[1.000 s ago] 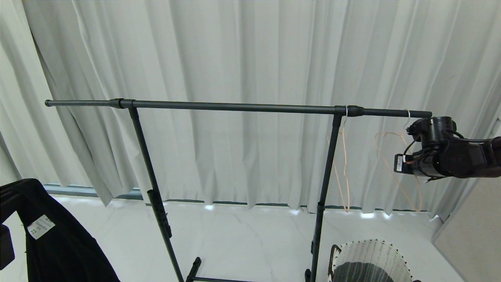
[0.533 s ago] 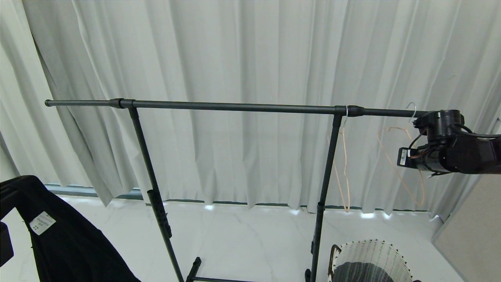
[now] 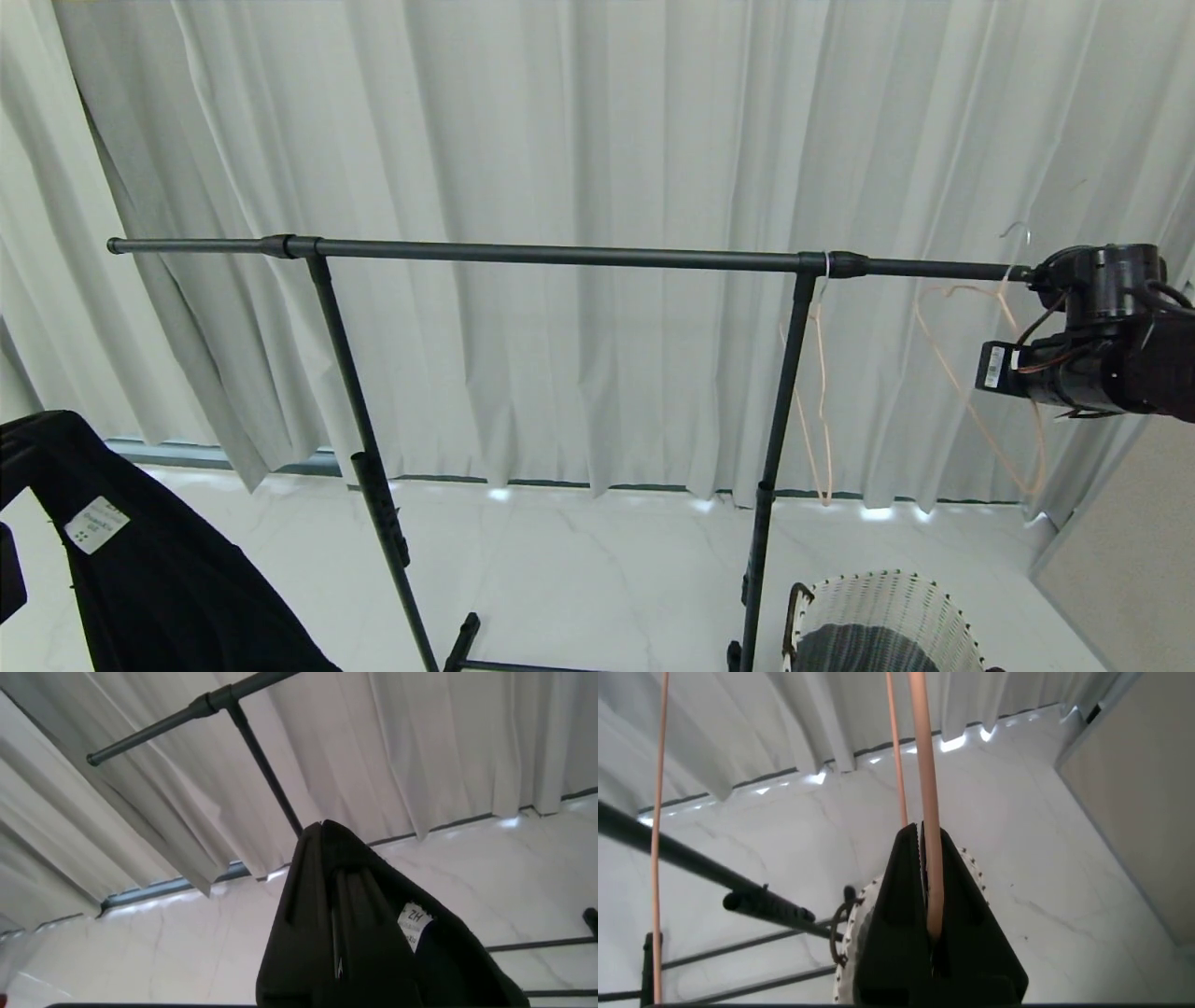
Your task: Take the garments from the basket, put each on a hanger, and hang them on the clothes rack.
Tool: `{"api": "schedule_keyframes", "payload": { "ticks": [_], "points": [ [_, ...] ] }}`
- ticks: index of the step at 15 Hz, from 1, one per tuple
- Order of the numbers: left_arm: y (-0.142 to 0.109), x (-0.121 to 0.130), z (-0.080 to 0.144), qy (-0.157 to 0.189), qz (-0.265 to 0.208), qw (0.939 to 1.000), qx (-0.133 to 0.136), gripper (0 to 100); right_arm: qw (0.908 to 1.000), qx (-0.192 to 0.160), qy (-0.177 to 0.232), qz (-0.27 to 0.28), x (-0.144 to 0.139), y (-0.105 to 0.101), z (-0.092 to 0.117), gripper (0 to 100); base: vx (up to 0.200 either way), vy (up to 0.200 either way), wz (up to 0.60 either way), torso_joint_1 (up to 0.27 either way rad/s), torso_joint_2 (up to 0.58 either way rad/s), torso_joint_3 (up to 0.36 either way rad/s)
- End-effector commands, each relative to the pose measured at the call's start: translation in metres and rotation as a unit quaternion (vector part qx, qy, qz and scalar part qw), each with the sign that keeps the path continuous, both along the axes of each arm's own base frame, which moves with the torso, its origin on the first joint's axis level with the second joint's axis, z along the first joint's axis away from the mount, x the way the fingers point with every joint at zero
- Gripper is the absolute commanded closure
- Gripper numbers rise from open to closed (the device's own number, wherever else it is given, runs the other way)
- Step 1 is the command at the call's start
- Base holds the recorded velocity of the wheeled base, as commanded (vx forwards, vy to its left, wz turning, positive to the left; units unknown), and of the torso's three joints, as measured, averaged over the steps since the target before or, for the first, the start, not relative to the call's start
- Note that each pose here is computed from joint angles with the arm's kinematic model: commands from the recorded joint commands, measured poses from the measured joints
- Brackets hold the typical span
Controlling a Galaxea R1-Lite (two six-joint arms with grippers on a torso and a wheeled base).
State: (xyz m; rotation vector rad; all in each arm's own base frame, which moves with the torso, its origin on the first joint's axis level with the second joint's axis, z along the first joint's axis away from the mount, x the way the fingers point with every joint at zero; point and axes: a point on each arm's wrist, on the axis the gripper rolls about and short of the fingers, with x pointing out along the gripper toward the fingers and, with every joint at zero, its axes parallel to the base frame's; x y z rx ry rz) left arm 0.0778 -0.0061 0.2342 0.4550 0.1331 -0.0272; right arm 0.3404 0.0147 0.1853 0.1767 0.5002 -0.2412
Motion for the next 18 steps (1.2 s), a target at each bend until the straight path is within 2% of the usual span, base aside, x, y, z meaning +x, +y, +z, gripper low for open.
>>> {"api": "schedule_keyframes", "payload": {
  "ticks": [1, 5, 10, 13, 15, 16, 18],
  "points": [
    [0.000, 0.001, 0.000, 0.002, 0.006, 1.0000, 0.001, 100, 0.9998, 0.001, -0.021, 0.003, -0.025, -0.001, 0.017, 100, -0.200, 0.000, 0.00, 0.002, 0.00, 0.007],
    [0.000, 0.001, -0.001, 0.003, 0.008, 1.0000, 0.002, 100, 0.9997, 0.001, -0.022, 0.006, -0.055, -0.003, 0.021, 100, -0.200, 0.000, 0.00, 0.004, 0.00, 0.002],
    [0.000, 0.001, -0.003, 0.007, 0.008, 0.9999, 0.002, 100, 0.9995, -0.001, -0.015, 0.029, -0.097, 0.005, 0.017, 100, -0.200, 0.000, 0.00, -0.001, 0.00, 0.004],
    [0.000, 0.001, -0.003, 0.006, 0.008, 0.9999, 0.002, 100, 0.9980, -0.001, -0.022, 0.059, -0.117, 0.017, 0.020, 100, 0.000, 0.000, 0.00, 0.000, 0.00, 0.000],
    [0.004, 0.002, -0.008, 0.016, 0.038, 0.9991, 0.005, 100, 0.9959, 0.001, -0.027, 0.087, -0.130, 0.026, 0.027, 100, 0.000, 0.000, 0.00, 0.000, 0.00, 0.000],
    [0.006, 0.003, -0.009, 0.018, 0.060, 0.9980, 0.007, 100, 0.9945, 0.002, -0.035, 0.099, -0.137, 0.030, 0.031, 100, 0.000, 0.200, 0.00, 0.017, 0.00, 0.002],
    [0.006, 0.002, -0.008, 0.017, 0.064, 0.9978, 0.007, 100, 0.9918, 0.005, -0.046, 0.119, -0.145, 0.037, 0.036, 100, 0.000, 0.200, 0.00, 0.002, 0.00, 0.005]
  ]
}}
